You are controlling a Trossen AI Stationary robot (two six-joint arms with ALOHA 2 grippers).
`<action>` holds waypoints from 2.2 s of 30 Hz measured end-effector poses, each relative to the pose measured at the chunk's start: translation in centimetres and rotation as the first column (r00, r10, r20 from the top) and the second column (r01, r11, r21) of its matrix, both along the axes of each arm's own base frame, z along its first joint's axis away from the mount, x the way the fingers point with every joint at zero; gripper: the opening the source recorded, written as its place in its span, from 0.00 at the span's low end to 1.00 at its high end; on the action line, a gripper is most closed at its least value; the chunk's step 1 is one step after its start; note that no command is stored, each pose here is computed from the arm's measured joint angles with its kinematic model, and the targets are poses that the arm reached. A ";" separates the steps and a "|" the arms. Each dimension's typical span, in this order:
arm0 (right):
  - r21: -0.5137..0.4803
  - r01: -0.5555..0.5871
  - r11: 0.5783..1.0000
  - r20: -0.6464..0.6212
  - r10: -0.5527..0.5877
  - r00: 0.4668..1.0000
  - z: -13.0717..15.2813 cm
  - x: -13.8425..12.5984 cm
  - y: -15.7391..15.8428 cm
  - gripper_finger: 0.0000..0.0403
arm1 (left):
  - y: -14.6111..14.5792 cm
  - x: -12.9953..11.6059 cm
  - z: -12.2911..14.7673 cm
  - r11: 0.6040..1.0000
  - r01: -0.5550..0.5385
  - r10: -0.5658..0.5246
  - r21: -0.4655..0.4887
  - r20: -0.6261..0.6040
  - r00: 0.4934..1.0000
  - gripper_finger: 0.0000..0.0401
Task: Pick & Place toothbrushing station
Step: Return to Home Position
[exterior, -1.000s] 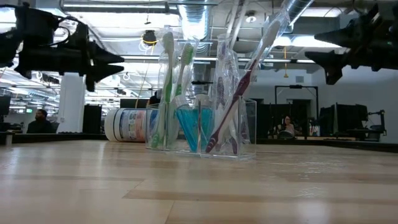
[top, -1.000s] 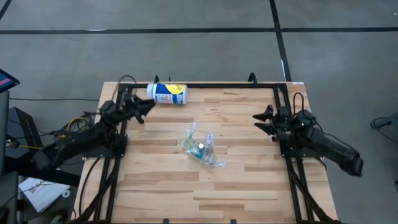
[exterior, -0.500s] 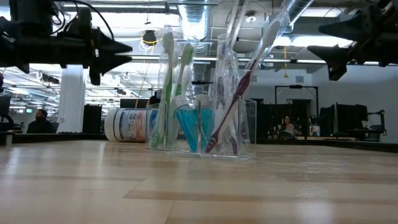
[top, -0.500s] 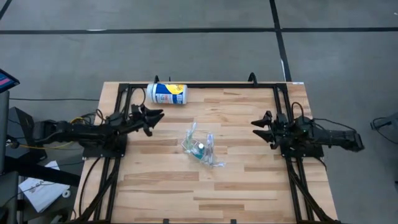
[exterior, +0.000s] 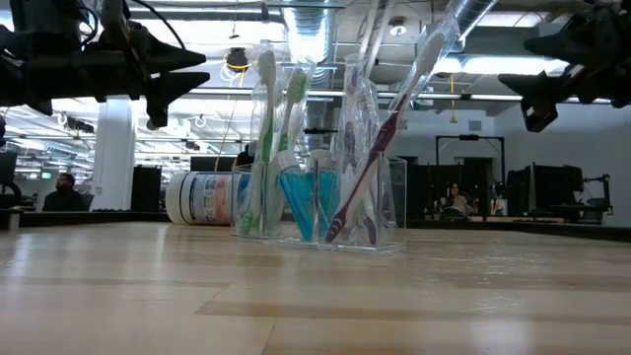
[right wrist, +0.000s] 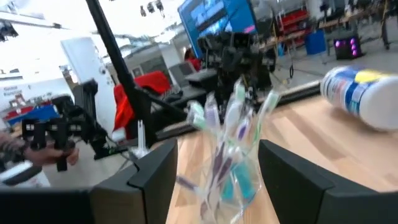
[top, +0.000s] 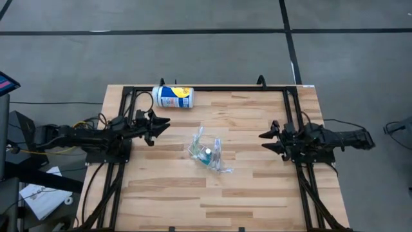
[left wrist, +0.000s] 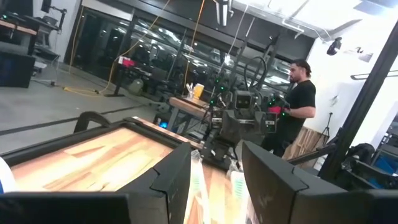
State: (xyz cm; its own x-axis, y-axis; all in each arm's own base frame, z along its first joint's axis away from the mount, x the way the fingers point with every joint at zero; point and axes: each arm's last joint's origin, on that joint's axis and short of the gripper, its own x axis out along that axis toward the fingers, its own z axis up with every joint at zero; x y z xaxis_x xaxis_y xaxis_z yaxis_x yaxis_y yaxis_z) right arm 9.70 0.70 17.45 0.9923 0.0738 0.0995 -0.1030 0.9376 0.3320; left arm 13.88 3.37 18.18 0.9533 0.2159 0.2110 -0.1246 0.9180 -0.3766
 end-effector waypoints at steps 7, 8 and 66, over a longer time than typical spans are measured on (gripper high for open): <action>0.036 -0.029 0.999 -0.063 0.031 0.998 -0.6 0.0 0.3 0.53 | 0.0 0.0 0.0 1.000 0.000 0.000 0.000 0.000 1.000 0.35; 0.046 -0.030 0.998 -0.073 0.033 0.997 -0.7 0.0 0.3 0.53 | 0.0 0.0 0.0 1.000 0.000 0.000 0.000 0.000 1.000 0.35; 0.392 0.239 0.888 -0.041 -0.242 0.969 -0.2 0.0 -1.0 0.53 | -1.5 -5.9 5.4 0.991 -0.031 -0.042 0.129 0.523 0.852 0.34</action>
State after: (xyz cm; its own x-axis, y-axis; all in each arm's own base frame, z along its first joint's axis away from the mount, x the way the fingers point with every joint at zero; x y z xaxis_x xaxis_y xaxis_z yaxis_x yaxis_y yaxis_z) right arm 9.67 -0.29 17.26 0.9737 -0.2137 0.0793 0.1047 0.7283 0.6772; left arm 7.99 1.87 23.57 0.6947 0.1479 0.7039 0.0629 0.9624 -0.2643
